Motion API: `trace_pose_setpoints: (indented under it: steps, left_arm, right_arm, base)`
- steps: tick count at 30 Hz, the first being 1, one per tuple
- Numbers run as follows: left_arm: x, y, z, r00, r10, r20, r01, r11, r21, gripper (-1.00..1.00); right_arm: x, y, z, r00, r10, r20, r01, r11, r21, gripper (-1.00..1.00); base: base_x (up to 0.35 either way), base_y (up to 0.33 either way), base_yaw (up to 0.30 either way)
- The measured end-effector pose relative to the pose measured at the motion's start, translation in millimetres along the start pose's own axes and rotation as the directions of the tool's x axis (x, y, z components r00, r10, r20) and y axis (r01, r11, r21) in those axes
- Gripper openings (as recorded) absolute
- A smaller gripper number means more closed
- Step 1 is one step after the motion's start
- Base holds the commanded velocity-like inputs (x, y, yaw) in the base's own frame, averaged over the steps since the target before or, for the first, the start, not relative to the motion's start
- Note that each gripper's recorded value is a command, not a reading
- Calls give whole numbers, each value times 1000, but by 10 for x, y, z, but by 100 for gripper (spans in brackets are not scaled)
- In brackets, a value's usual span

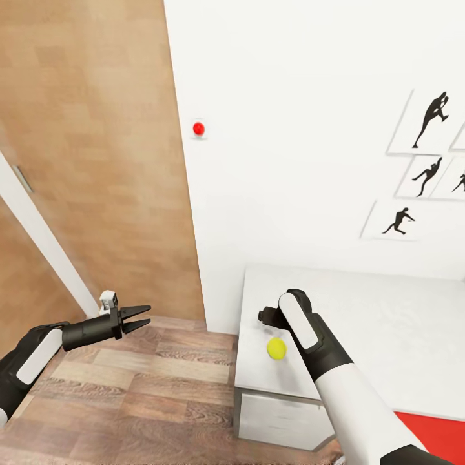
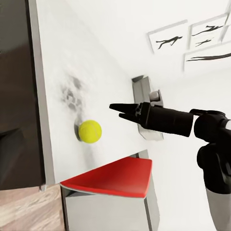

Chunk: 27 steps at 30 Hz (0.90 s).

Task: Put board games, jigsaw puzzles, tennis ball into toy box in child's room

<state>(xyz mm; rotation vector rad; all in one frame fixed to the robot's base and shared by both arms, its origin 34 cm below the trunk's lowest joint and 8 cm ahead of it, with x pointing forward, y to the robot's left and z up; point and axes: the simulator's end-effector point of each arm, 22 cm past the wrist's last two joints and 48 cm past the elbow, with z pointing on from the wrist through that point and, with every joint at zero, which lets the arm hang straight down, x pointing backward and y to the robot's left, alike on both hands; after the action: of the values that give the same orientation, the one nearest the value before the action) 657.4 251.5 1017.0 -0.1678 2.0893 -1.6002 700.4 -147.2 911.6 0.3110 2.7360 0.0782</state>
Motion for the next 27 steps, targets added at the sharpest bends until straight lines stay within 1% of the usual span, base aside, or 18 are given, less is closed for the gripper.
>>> trace_pose_setpoints:
  steps: [27]
  left_arm:
    - [72, 225, 45, 999, -38, -13, 38, 999, -18, 100]
  right_arm:
    - [133, -47, 224, 999, 0, -43, 0, 1000, 13, 100]
  base:
    - [0, 0, 0]
